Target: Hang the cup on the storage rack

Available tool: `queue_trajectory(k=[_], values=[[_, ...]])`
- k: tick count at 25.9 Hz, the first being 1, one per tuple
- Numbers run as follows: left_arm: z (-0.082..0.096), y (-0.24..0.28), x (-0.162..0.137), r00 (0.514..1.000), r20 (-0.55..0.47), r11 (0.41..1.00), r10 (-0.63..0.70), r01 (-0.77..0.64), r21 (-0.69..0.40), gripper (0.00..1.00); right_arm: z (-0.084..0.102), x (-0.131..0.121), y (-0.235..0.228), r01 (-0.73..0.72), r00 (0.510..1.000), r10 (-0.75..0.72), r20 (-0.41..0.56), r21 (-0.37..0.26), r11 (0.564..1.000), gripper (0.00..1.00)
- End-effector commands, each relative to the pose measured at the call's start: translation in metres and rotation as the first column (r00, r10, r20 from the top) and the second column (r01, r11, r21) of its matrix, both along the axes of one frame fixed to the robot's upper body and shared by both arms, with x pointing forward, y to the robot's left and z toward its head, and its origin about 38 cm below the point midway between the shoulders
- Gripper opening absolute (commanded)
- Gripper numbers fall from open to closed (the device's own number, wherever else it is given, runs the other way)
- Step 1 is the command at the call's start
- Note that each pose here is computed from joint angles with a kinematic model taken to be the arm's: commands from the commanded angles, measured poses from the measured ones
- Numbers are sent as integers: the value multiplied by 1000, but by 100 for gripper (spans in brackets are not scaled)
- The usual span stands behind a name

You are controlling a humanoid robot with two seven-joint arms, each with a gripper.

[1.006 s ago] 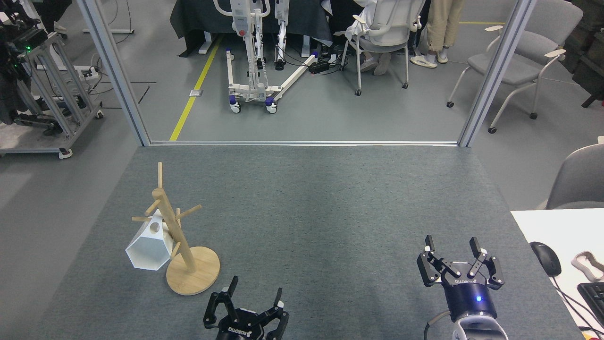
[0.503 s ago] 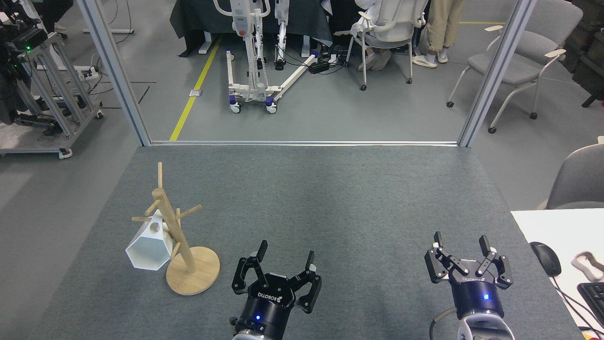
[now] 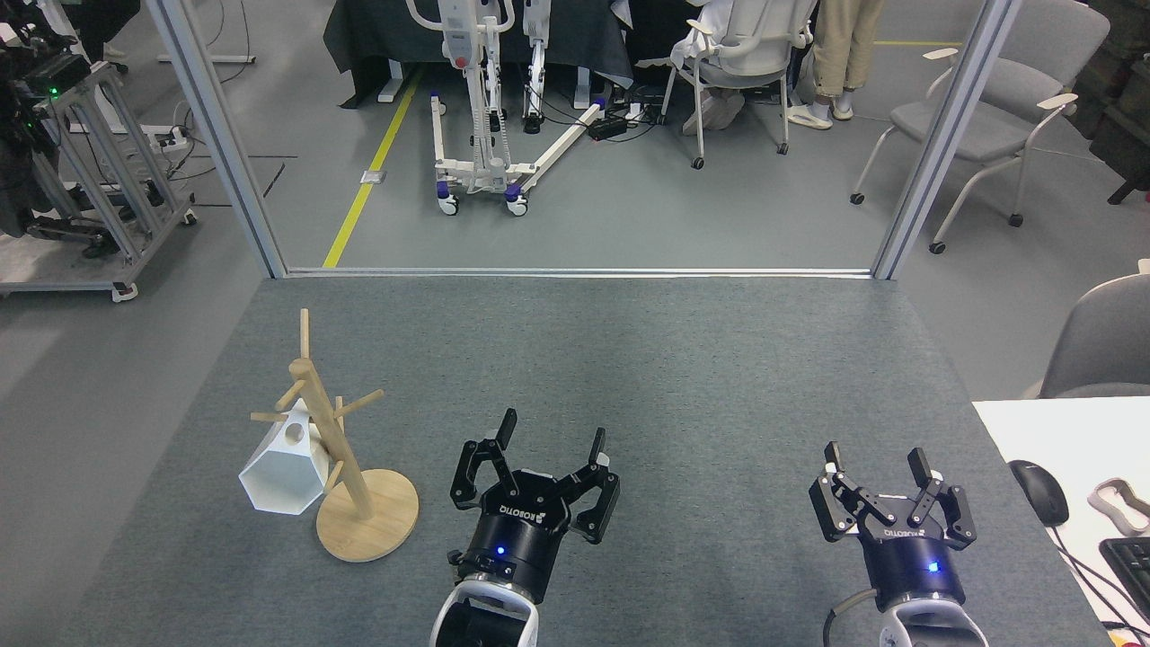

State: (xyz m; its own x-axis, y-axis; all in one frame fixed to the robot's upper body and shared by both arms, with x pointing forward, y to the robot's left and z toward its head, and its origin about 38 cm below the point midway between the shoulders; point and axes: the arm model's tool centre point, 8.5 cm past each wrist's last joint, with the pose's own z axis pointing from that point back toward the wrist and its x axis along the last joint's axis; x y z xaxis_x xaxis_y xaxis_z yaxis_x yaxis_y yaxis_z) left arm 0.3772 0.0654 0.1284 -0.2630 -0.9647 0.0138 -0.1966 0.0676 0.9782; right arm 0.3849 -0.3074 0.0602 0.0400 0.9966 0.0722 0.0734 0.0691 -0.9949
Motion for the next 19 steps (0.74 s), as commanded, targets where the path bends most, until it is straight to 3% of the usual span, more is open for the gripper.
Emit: queue_trajectory(k=[1, 10, 17, 19], values=[[1, 2, -3, 1000, 7, 1000, -5, 5, -3, 100, 1, 0, -2, 0, 1000, 0, 3, 16, 1000, 100], [4, 3, -5, 1000, 17, 1000, -1, 2, -27, 100, 4, -3, -7, -2, 1000, 2, 11, 2, 1000, 100], [11, 4, -7, 999, 36, 999, -1, 2, -35, 100, 6, -23, -5, -1, 1000, 1, 23, 1, 1000, 100], [4, 5, -12, 1000, 18, 999, 1, -1, -34, 100, 6, -23, -6, 2, 1000, -2, 22, 2, 1000, 100]])
